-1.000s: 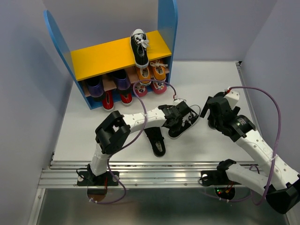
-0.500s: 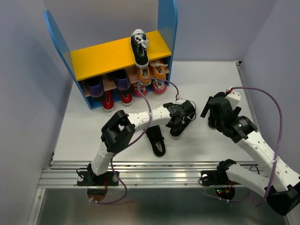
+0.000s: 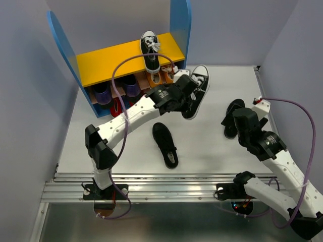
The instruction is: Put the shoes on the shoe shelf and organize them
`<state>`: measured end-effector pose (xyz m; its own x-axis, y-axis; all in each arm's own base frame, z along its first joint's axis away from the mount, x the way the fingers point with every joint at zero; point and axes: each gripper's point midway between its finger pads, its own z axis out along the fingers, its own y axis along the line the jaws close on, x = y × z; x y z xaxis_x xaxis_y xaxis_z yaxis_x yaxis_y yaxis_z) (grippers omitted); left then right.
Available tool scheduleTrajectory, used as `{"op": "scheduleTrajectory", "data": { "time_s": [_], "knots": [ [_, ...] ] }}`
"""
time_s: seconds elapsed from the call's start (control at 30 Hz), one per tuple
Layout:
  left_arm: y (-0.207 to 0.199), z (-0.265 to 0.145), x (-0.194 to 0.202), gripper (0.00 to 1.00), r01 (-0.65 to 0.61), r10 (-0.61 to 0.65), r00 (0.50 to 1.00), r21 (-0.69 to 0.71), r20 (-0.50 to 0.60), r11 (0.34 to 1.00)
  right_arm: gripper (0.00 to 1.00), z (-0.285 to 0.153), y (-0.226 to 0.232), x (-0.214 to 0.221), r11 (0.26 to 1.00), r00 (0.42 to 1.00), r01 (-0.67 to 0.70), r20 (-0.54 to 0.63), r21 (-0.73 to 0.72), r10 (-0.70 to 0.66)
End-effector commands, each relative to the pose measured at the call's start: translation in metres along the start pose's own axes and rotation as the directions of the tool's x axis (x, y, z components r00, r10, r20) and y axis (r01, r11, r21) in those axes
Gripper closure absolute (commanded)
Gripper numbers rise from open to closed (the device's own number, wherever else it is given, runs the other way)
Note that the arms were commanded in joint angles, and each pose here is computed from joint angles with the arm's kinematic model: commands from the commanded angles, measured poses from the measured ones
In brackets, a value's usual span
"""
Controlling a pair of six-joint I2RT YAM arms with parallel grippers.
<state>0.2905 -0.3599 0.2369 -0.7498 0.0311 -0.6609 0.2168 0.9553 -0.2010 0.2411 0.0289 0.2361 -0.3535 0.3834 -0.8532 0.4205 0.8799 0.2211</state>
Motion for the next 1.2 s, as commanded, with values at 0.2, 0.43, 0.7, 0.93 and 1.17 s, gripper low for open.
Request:
{"op": "scheduleTrajectory", "data": {
  "time_s": [0.2,0.43,0.7,0.93,1.17],
  "knots": [
    [0.025,-0.116,-0.14,1.0,0.121,-0.175,0.923,0.174,0.343,0.977,0.0,-0.003,0.003,-0.014,0.999,0.999,-0.035,0.032,0.009,0.034],
    [0.047,-0.138,-0.187,1.0,0.253,-0.334,0.826,0.232,0.454,0.939,0.0,-0.002,0.007,-0.014,0.999,0.999,-0.041,0.026,-0.006,0.041],
    [0.057,-0.131,-0.229,1.0,0.359,-0.469,0.723,0.304,0.507,0.882,0.0,-0.007,0.011,-0.018,0.998,0.999,-0.048,0.024,-0.034,0.048],
    [0.062,-0.104,-0.263,1.0,0.403,-0.519,0.67,0.327,0.53,0.855,0.0,-0.01,0.013,-0.022,0.997,0.998,-0.055,0.022,-0.045,0.056],
    [0.068,-0.069,-0.284,1.0,0.376,-0.488,0.679,0.31,0.549,0.873,0.0,-0.013,0.016,-0.023,0.996,0.998,-0.066,0.013,-0.065,0.067]
  ]
}}
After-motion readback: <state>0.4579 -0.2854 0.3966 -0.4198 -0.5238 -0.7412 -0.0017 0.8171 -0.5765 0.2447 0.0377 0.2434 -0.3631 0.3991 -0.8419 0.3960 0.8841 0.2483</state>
